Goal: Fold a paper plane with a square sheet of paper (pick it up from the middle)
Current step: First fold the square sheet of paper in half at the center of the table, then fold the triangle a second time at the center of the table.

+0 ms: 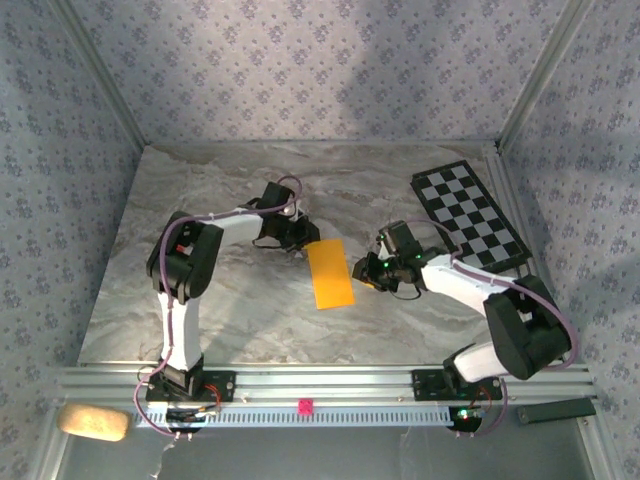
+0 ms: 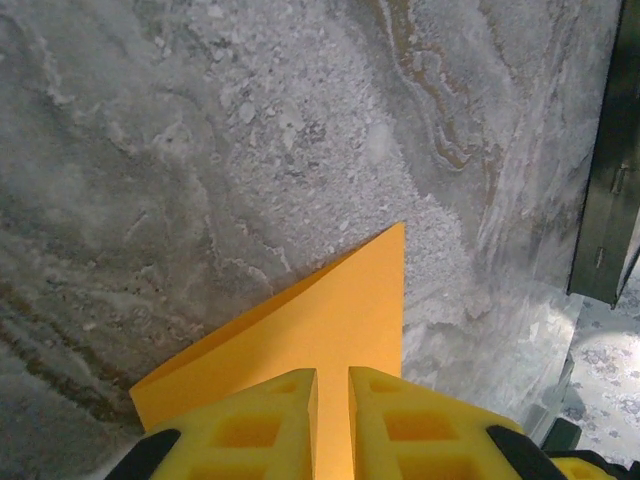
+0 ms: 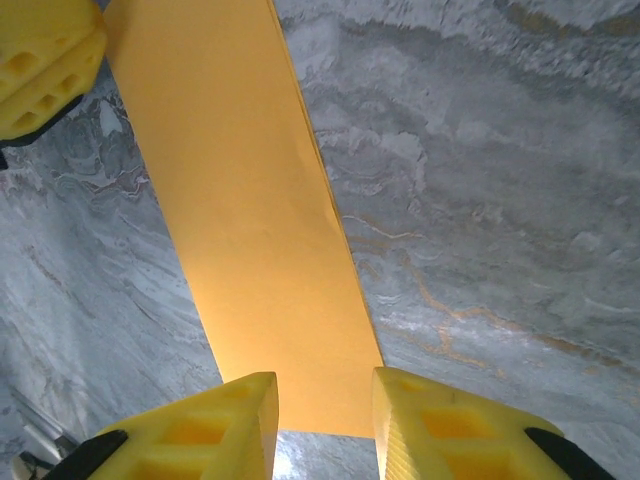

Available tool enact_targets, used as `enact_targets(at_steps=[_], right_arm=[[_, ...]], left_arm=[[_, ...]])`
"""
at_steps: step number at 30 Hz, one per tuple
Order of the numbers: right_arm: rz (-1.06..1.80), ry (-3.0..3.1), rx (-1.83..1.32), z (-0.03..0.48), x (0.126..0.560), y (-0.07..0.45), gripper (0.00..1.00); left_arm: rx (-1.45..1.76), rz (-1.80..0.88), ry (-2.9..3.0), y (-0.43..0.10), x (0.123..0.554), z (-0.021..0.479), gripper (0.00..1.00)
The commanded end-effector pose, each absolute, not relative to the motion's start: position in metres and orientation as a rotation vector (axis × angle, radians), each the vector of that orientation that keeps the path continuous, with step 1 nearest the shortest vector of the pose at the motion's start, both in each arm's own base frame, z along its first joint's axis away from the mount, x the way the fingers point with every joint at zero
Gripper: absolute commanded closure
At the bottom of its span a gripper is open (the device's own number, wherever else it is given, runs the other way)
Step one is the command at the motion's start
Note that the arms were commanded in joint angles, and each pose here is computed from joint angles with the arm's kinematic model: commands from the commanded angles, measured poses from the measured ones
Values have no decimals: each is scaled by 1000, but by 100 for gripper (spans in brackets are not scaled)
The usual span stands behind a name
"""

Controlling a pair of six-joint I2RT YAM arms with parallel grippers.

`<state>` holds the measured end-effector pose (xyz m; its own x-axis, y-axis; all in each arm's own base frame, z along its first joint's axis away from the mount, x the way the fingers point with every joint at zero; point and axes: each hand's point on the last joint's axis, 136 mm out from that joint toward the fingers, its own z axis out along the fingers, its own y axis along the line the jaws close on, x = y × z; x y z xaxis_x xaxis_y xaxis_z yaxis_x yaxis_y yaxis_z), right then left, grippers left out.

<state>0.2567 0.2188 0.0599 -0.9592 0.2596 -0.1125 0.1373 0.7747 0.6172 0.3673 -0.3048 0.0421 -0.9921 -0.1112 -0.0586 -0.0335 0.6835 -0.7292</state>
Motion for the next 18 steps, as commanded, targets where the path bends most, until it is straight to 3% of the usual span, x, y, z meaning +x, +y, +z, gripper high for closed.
enact_targets(at_steps=[1, 18], right_arm=[[1001, 2820, 339, 53, 249, 225, 68], [1034, 2944, 330, 31, 222, 234, 60]], left_arm=[[-90, -1184, 2823, -304, 362, 31, 84], [-87, -1134, 2871, -292, 348, -3, 85]])
